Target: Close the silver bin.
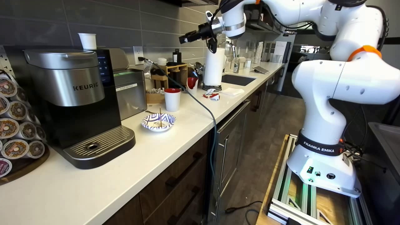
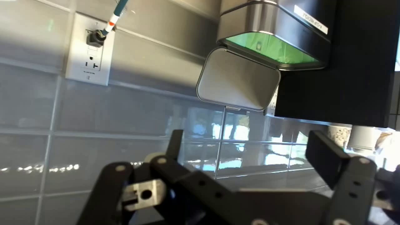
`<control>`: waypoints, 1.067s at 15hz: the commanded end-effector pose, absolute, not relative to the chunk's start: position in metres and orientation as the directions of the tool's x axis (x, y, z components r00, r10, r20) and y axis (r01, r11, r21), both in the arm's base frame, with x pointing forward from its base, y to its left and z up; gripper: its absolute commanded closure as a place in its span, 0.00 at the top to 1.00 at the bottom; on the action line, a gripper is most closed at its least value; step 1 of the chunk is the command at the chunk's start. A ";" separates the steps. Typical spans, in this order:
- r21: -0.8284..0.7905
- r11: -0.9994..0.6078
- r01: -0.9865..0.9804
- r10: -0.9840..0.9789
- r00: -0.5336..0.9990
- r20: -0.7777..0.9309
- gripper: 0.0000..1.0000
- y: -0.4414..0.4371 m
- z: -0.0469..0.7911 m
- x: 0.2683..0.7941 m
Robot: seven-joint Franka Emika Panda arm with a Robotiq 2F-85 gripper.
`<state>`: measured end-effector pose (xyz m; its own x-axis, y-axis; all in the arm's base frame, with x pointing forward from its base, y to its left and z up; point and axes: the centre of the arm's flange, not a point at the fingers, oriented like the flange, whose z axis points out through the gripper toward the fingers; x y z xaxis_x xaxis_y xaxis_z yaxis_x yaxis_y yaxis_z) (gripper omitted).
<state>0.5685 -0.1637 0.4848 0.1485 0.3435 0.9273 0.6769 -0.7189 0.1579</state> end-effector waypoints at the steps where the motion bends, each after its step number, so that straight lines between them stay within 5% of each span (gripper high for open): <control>1: 0.168 -0.615 0.771 0.290 0.023 0.957 1.00 -0.176 0.477 0.655; 2: 0.136 -0.594 0.793 0.255 0.025 0.967 1.00 -0.174 0.474 0.671; 3: 0.155 -0.642 0.750 0.323 0.081 0.943 1.00 -0.160 0.470 0.621; 16: 0.070 -0.598 0.798 0.264 0.114 0.958 1.00 -0.118 0.431 0.715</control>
<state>0.6751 -0.1331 0.4407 0.1015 0.2906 0.9514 0.7948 -0.5989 0.0981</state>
